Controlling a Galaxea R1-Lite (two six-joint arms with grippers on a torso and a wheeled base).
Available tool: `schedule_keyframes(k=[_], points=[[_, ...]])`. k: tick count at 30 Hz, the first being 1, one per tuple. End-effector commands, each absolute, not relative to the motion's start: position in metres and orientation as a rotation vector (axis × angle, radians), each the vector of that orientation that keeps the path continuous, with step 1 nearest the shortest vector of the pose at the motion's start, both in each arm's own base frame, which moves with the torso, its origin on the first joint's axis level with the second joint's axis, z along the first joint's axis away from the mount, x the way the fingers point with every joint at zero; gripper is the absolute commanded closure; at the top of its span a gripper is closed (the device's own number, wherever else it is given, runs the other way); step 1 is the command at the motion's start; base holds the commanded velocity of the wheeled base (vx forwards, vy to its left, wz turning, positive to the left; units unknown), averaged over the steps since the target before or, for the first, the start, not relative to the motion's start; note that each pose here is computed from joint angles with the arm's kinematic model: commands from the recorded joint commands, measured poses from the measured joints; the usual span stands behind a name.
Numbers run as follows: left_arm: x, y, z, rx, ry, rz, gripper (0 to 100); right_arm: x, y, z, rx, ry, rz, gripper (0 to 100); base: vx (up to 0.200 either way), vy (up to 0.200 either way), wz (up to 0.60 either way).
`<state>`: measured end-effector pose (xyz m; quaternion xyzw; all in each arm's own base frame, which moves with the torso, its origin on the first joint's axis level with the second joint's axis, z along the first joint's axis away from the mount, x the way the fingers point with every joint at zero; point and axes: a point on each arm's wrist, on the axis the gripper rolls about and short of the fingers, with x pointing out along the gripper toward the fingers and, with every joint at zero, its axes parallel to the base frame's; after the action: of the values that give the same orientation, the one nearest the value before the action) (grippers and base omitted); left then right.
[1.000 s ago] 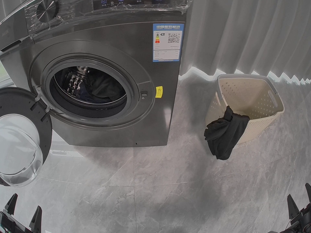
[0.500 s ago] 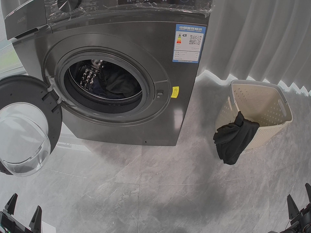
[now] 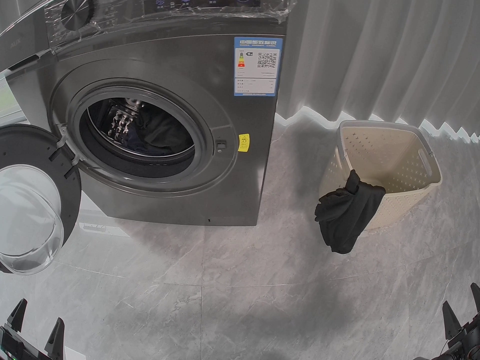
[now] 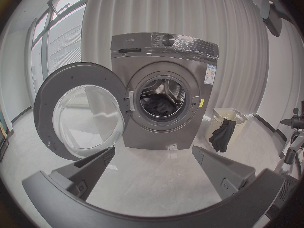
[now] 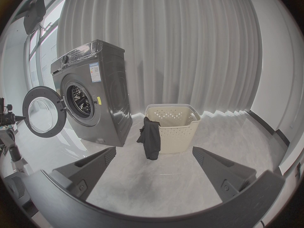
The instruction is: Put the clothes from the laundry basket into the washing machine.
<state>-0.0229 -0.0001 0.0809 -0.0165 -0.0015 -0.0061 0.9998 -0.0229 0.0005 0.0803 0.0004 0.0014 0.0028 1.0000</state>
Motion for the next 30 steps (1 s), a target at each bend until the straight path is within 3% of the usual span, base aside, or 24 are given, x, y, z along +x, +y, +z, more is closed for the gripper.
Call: schedule_keyframes(k=[1, 12, 30], points=[[-0.0228, -0.0001, 0.0761, -0.035, -0.001, -0.012, 0, -0.0228, 0.0005, 0.075, 0.002, 0.005, 0.006, 0, 0.0, 0.0, 0.0], [-0.0228, 0.0, 0.0761, -0.037, -0.001, -0.011, 0, -0.0228, 0.0005, 0.075, 0.002, 0.005, 0.006, 0, 0.164, 0.0, 0.0], [-0.0227, 0.0, 0.076, -0.044, 0.002, -0.009, 0, -0.0229, 0.0003, 0.0754, 0.009, 0.003, -0.003, 0, 0.0, 0.0, 0.07]])
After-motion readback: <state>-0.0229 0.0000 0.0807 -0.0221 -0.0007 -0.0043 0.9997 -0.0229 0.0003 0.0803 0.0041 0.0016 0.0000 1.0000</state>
